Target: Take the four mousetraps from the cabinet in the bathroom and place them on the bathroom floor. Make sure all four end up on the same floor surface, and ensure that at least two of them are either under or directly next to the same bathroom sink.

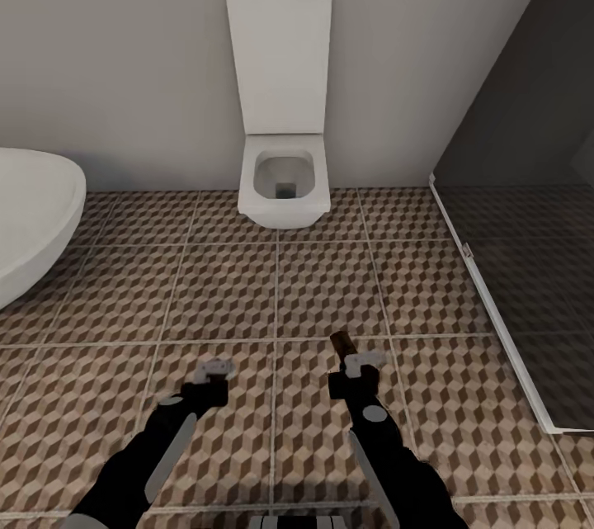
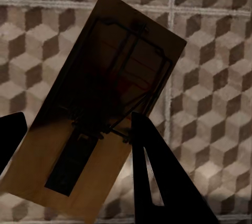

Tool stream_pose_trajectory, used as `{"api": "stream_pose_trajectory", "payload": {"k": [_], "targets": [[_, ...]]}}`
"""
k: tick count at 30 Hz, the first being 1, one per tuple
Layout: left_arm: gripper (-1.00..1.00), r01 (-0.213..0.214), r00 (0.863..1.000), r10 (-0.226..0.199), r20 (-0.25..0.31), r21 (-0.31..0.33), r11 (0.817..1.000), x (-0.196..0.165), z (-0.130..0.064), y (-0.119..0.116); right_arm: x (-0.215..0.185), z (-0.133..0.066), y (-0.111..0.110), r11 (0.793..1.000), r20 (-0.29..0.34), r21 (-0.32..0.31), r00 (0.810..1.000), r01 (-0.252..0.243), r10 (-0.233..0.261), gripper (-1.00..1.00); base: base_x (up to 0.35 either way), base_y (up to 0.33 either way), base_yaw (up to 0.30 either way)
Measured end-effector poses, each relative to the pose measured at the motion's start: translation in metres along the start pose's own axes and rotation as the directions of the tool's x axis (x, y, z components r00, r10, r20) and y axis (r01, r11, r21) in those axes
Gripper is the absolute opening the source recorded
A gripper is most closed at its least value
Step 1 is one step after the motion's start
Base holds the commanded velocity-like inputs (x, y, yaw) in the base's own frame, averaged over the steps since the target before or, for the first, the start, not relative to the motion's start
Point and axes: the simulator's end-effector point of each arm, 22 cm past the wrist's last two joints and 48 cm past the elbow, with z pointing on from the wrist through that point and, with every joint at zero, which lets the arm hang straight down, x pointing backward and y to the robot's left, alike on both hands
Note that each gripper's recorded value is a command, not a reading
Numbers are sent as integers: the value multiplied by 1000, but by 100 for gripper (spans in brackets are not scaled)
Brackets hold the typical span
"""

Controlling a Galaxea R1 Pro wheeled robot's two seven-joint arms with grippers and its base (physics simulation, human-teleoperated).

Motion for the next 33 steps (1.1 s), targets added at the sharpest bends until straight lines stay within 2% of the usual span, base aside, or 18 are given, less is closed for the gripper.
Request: {"api": "stream_pose_trajectory", "payload": {"k": [3, 7, 16, 22, 24, 25, 27, 29, 33], "targets": [[-100, 22, 999, -22, 33, -2, 1000, 4, 6, -3, 15, 2, 11, 1000, -22, -17, 1000, 21, -21, -100, 0, 0, 0], [-100, 39, 997, -39, 67, -1, 999, 5, 10, -6, 20, 3, 15, 999, -17, -23, 1000, 24, -24, -100, 0, 0, 0], [-100, 28, 985, -35, 166, 44, 999, -37, -4, -26, 21, 4, 11, 1000, -14, -11, 1000, 24, -24, -100, 0, 0, 0], [-100, 27, 983, -35, 178, 49, 998, -43, -7, -30, 22, 4, 10, 1000, -22, -6, 1000, 19, -19, -100, 0, 0, 0], [-100, 26, 986, -33, 162, 48, 999, -40, -7, -29, 22, 4, 10, 1000, -24, -5, 1000, 16, -16, -100, 0, 0, 0], [-100, 22, 990, -28, 137, 47, 999, -34, -6, -30, 22, 4, 12, 1000, -25, -5, 1000, 13, -14, -100, 0, 0, 0], [-100, 6, 999, -9, 52, 48, 999, -18, -6, -32, 24, 3, 13, 1000, -37, 4, 999, 11, -11, -100, 0, 0, 0], [-100, -6, 1000, 7, -13, 59, 998, -8, -9, -38, 25, 2, 13, 1000, -54, 22, 998, 10, -9, -100, 0, 0, 0], [-100, -8, 999, 11, -49, 72, 997, -2, -11, -47, 24, 5, 13, 999, -72, 34, 997, 16, -13, -100, 0, 0, 0]]}}
